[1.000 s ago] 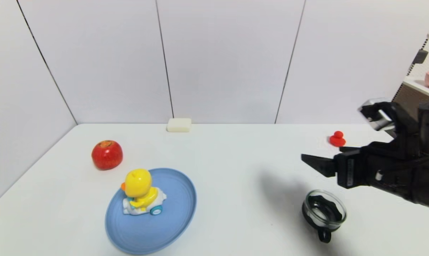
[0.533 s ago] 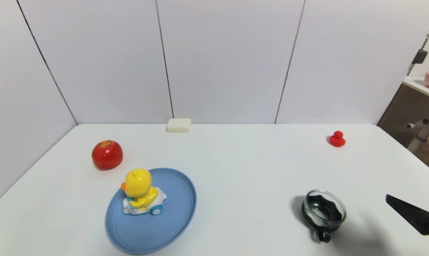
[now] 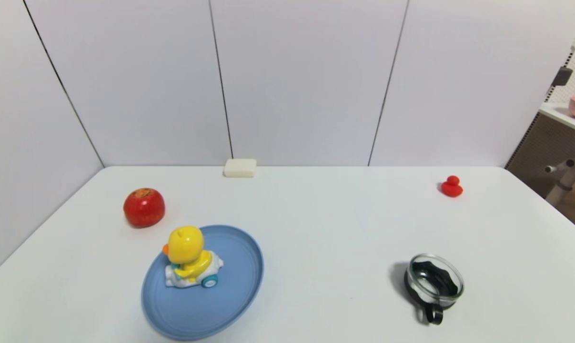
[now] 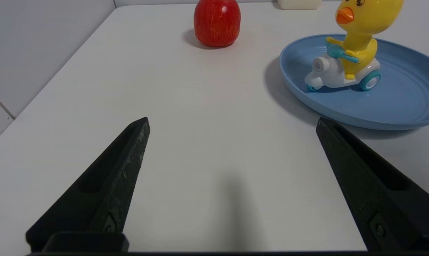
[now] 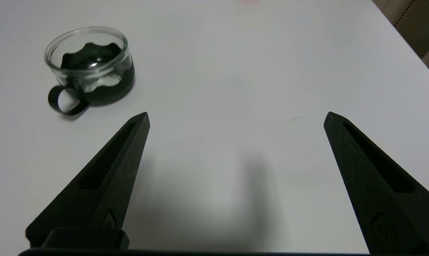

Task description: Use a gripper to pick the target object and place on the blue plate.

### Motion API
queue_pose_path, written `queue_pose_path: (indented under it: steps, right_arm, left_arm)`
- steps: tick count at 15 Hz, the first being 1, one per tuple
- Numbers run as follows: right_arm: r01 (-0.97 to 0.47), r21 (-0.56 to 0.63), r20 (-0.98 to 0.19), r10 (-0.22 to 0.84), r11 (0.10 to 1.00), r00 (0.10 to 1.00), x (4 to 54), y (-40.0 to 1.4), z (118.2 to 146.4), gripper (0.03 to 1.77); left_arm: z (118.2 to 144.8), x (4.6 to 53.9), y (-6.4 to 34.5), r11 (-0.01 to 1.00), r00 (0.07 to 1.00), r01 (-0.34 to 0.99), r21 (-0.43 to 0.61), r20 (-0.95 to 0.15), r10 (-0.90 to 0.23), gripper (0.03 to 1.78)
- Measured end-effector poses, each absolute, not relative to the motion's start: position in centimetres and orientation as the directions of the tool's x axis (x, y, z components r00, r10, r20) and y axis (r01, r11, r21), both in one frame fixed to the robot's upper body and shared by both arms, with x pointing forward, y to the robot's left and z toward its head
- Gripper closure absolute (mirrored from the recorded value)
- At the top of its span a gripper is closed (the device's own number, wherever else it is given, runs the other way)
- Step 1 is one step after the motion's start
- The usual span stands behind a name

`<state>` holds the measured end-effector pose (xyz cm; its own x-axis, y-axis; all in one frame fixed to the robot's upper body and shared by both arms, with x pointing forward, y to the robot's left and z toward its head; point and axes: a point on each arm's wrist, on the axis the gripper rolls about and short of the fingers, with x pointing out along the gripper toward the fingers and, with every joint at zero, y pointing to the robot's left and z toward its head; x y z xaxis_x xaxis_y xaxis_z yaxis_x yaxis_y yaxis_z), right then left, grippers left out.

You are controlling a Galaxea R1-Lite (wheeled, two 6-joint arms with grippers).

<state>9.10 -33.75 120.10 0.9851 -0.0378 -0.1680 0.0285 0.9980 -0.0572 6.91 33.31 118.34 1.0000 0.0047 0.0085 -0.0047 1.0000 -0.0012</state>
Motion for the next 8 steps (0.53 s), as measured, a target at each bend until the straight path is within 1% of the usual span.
queue_pose_path:
  steps: [3, 6, 8]
  right_arm:
    - [-0.007, -0.039, -0.093, 0.004, 0.999, 0.996, 7.7, -33.7, 118.7, 0.11]
    - [-0.005, 0.024, -0.026, 0.006, 1.000, 1.000, 7.1, -33.6, 118.4, 0.11]
    - [-0.003, 0.029, -0.006, 0.004, 1.000, 1.000, 7.0, -33.6, 118.3, 0.11]
  left_arm:
    - [118.3, 6.9, 33.3, 1.000, 1.000, -0.004, -0.001, 0.009, 0.004, 0.12]
    - [118.3, 6.9, 33.3, 1.000, 1.000, -0.004, -0.001, 0.009, 0.004, 0.12]
    - [118.3, 6.9, 33.3, 1.000, 1.000, -0.004, -0.001, 0.009, 0.004, 0.12]
